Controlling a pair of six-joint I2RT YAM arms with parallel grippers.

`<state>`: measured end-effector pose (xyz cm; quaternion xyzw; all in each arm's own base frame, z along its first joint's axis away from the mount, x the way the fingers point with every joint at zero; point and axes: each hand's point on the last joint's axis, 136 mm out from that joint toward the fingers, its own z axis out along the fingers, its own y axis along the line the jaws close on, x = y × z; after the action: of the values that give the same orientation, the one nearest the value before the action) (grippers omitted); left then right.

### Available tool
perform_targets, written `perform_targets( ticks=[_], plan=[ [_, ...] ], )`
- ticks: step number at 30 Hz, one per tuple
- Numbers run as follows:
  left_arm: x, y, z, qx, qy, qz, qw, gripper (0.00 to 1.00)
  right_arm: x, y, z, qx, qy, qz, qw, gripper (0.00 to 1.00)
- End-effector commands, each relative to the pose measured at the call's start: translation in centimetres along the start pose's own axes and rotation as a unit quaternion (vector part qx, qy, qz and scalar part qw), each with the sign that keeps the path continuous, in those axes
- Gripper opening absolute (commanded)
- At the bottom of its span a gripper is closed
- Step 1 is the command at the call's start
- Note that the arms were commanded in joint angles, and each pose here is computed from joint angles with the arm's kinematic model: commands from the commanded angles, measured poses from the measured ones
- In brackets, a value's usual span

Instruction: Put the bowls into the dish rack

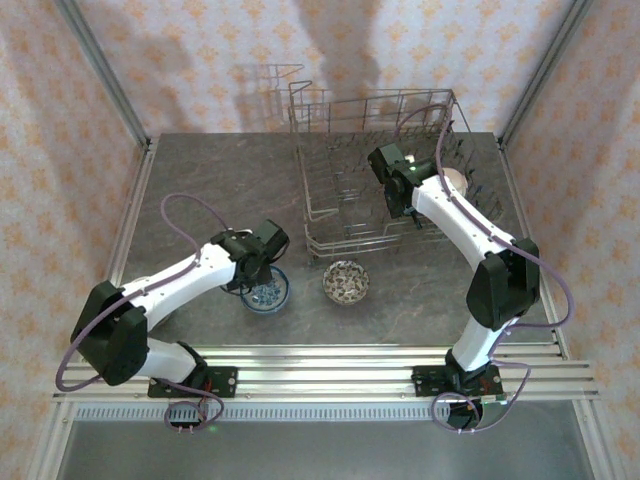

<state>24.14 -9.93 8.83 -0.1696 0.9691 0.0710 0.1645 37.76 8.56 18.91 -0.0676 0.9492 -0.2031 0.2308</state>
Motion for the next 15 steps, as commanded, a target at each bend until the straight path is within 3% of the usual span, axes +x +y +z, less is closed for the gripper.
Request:
perform_targets(
  ticks=[1, 8, 15],
  plan=[
    [-0.2, 0.3, 0.0, -0.026, 0.006, 0.047, 0.999, 0.54, 0.1, -0.5, -0.6, 0.005, -0.006, 0.007, 1.000, 0.64],
    [0.2, 0.1, 0.5, -0.031, 0.022, 0.070, 0.997, 0.53, 0.3, -0.6, -0.7, 0.005, -0.005, 0.009, 1.000, 0.64],
    [1.0, 0.4, 0.6, -0.033, 0.039, 0.083, 0.995, 0.41, 0.7, -0.5, -0.5, 0.005, 0.000, 0.010, 1.000, 0.64]
  ],
)
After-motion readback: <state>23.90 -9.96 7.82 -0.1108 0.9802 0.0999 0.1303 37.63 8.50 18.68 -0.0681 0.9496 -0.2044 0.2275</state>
